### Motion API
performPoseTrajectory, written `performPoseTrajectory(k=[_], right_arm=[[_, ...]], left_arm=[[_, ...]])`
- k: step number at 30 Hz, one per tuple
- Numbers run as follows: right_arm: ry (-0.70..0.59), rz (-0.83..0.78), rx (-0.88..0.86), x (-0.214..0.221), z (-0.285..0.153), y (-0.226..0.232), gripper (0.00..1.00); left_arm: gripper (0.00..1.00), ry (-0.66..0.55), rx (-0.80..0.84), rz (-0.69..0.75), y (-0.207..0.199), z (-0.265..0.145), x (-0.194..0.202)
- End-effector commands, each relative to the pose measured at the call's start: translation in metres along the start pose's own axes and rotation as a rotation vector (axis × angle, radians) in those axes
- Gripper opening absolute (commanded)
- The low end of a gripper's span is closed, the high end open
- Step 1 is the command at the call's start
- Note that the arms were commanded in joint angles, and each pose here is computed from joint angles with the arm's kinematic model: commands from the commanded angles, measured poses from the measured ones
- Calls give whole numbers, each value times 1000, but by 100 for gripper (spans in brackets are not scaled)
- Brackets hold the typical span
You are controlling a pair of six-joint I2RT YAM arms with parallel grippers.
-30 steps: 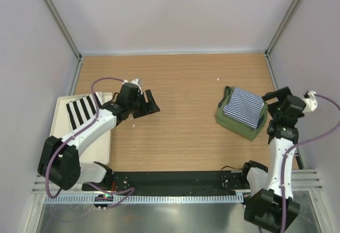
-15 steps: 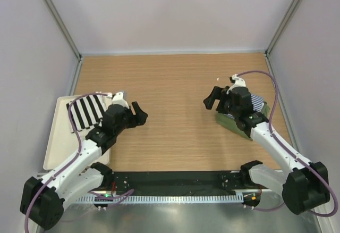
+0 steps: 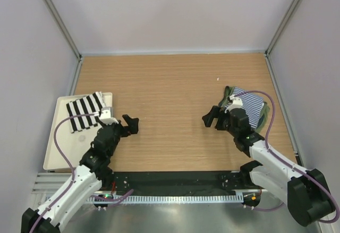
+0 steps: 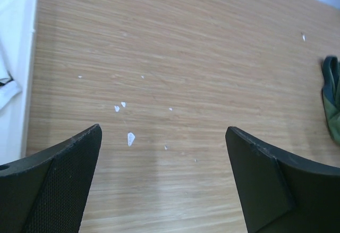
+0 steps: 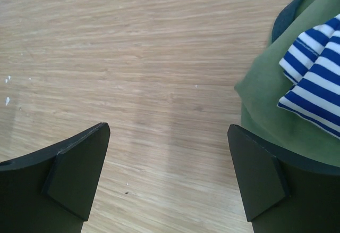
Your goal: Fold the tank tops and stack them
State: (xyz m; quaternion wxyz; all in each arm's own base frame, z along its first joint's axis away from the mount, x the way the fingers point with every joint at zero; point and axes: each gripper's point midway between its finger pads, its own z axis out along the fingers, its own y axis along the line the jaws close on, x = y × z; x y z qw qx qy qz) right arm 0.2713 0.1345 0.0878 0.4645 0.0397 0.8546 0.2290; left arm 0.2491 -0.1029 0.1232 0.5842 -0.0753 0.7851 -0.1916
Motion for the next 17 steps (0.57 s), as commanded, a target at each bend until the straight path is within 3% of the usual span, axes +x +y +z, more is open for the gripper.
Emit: performPoseTrajectory(k=[1, 17], right_arm=[[-204, -2, -50, -43, -5, 13, 100], [-209, 0, -39, -39, -7, 8, 100]], left_arm=[[100, -133, -137, -87, 22, -4, -26], [100, -116, -61, -85, 10, -4, -20]])
